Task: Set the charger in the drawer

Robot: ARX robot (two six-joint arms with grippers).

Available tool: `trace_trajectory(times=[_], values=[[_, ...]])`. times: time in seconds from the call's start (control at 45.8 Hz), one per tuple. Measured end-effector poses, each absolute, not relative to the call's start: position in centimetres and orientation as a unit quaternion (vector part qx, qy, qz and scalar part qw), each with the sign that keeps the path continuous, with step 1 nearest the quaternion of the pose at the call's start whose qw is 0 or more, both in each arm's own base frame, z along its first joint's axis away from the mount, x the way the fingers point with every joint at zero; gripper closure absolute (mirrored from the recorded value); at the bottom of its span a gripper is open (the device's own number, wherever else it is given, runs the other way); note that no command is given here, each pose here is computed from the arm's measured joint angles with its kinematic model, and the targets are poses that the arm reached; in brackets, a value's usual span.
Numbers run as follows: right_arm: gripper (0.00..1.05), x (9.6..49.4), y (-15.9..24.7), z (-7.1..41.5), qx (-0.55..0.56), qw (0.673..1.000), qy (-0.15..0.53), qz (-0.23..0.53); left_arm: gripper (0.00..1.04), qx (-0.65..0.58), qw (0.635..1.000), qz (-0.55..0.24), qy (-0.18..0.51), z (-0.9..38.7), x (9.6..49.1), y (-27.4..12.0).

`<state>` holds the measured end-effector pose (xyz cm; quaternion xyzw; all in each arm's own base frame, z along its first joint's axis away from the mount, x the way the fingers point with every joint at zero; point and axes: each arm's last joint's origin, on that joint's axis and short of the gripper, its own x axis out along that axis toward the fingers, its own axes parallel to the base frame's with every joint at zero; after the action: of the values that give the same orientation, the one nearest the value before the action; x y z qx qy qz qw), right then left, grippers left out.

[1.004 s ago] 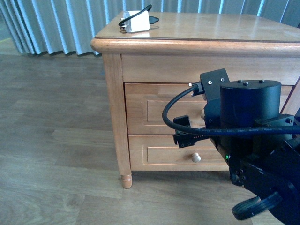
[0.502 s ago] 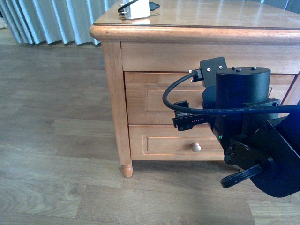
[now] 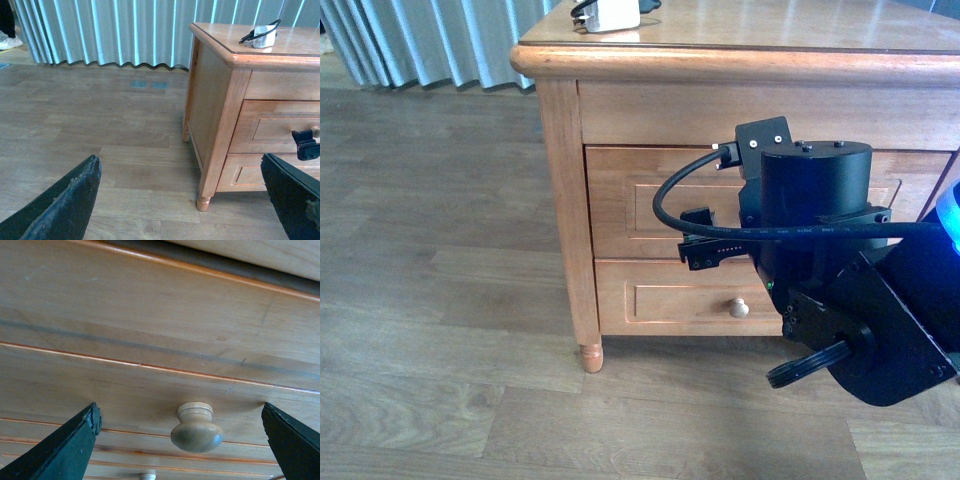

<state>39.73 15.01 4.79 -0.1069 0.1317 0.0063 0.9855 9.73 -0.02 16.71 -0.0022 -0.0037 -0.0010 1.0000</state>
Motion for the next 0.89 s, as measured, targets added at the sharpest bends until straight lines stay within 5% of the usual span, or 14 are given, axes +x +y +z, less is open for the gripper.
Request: trace_trajectory(times=[0.895], values=[[0.08,40.0,14.6,4.4,-0.097,0.986,0.139,0.002,0.06,-0.002,1.000,-0.001,-0.004,16.7,9.7,0.0]])
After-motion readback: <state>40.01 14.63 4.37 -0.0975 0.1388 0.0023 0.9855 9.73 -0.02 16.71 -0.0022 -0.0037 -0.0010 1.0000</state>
